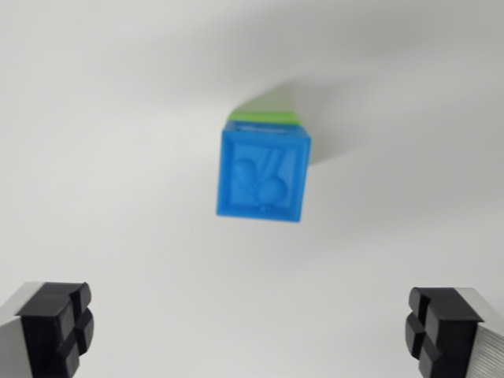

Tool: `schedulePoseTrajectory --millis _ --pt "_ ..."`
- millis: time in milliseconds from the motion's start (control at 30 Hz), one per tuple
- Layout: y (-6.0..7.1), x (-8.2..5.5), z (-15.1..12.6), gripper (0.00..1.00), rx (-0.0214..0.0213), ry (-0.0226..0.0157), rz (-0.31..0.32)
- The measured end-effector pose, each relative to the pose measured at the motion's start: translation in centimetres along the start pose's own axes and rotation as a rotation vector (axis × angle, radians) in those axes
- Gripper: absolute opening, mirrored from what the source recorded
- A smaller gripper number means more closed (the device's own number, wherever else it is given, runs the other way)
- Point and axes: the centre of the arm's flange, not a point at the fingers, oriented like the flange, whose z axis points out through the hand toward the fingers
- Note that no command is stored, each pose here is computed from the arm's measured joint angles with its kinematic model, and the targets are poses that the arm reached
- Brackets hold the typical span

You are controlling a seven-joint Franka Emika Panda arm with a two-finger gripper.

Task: Stack cube

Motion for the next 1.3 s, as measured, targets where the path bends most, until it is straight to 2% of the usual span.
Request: schedulePoseTrajectory --millis 733,1300 --pt "-0.1 0.0 -8.3 1.0 0.0016 -0.002 0.0" --pt "-0.2 0.0 -11.5 1.0 0.0012 -0.0022 0.0"
